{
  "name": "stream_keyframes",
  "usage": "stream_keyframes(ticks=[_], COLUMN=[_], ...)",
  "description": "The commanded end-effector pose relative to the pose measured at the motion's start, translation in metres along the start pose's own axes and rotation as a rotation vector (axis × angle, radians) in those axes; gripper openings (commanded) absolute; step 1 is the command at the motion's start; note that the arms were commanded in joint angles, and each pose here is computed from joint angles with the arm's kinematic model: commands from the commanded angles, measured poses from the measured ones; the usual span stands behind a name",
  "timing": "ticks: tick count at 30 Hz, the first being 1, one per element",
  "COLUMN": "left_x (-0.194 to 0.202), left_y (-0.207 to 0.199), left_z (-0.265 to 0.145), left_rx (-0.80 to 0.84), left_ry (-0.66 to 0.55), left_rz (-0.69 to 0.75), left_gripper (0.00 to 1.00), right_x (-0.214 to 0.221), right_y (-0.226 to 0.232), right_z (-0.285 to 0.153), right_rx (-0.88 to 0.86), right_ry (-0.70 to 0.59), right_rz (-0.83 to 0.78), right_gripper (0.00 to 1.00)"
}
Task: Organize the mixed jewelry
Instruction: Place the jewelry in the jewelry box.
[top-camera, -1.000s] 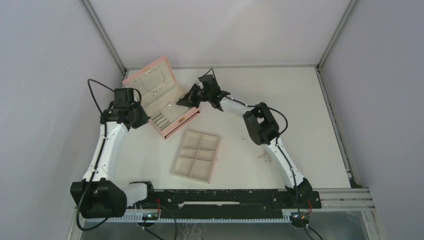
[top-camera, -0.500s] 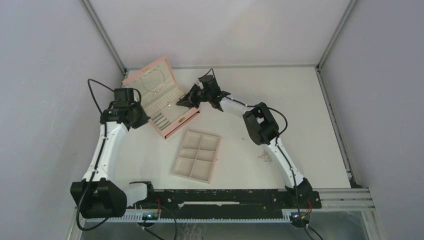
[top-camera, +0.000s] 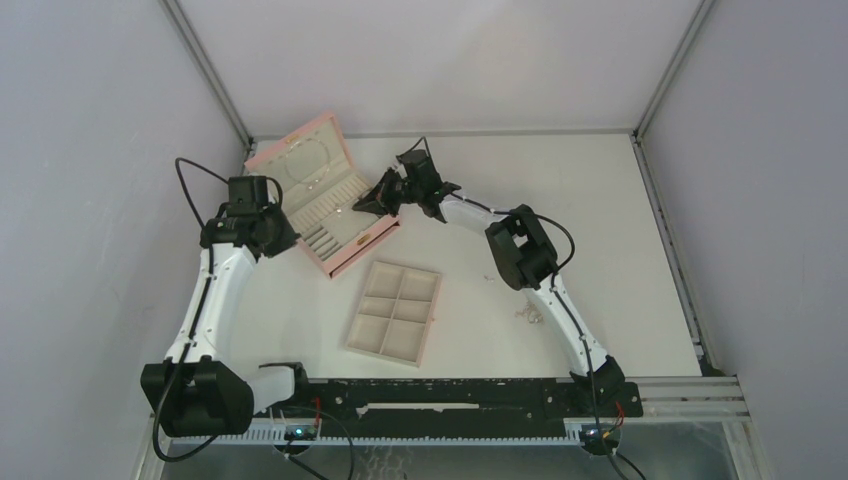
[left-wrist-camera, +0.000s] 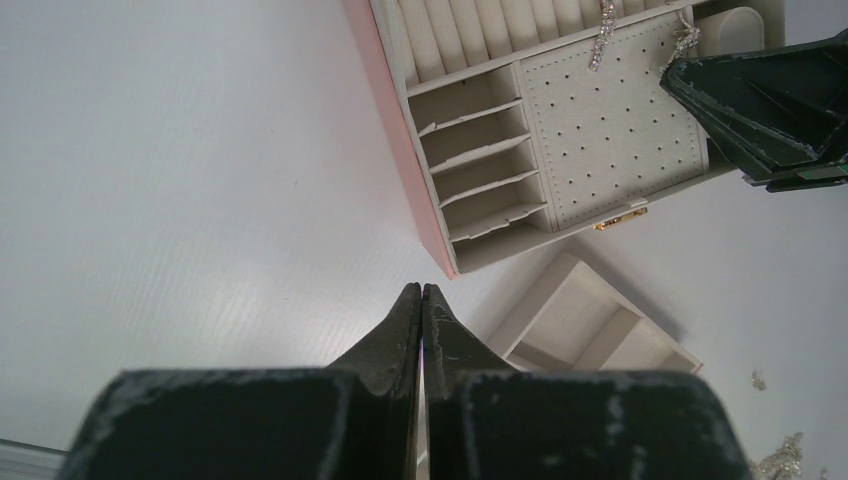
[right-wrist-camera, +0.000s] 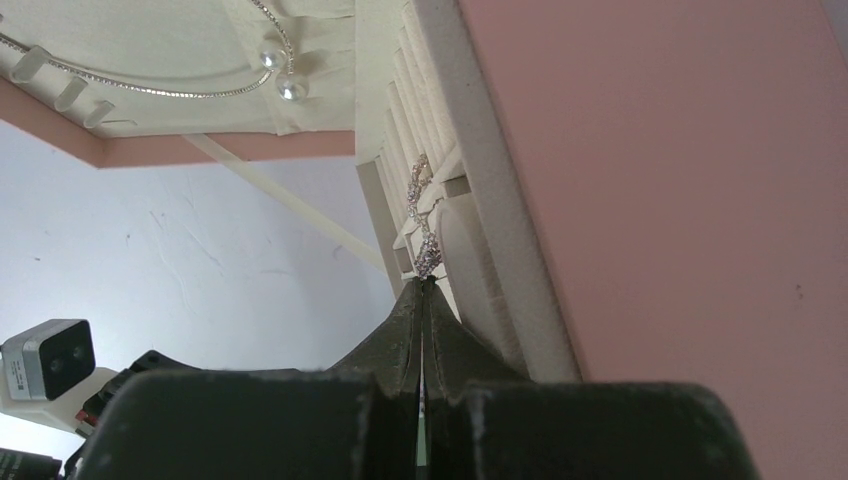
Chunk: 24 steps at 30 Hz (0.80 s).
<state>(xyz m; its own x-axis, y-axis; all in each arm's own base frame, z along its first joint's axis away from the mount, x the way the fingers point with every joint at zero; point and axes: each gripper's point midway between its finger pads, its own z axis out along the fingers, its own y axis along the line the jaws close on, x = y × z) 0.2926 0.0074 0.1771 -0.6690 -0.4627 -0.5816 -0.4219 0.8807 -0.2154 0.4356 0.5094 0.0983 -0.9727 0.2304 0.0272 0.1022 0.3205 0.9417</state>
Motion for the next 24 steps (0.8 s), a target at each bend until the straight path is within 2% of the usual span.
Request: stream_keyframes(ticks=[1,24], left_x=[-0.0146,-0.0134], left_y=[0.0002,0.0003], left_z=[-0.0062,-0.0048], left_rx=[0.003,0.003], left_ry=[-0.049,-0.046], left_rz=[0.010,0.010], left_gripper=[0.04,0.04], right_x=[0.0041,0.0090], right_y=[0.0110,0.0104], right_z=[0.0069,0.0034], right_rx=[-0.042,-0.035], right_ry=[0.011,0.020], right_rz=[-0.022,-0.029], right_gripper=[0.00,0.00])
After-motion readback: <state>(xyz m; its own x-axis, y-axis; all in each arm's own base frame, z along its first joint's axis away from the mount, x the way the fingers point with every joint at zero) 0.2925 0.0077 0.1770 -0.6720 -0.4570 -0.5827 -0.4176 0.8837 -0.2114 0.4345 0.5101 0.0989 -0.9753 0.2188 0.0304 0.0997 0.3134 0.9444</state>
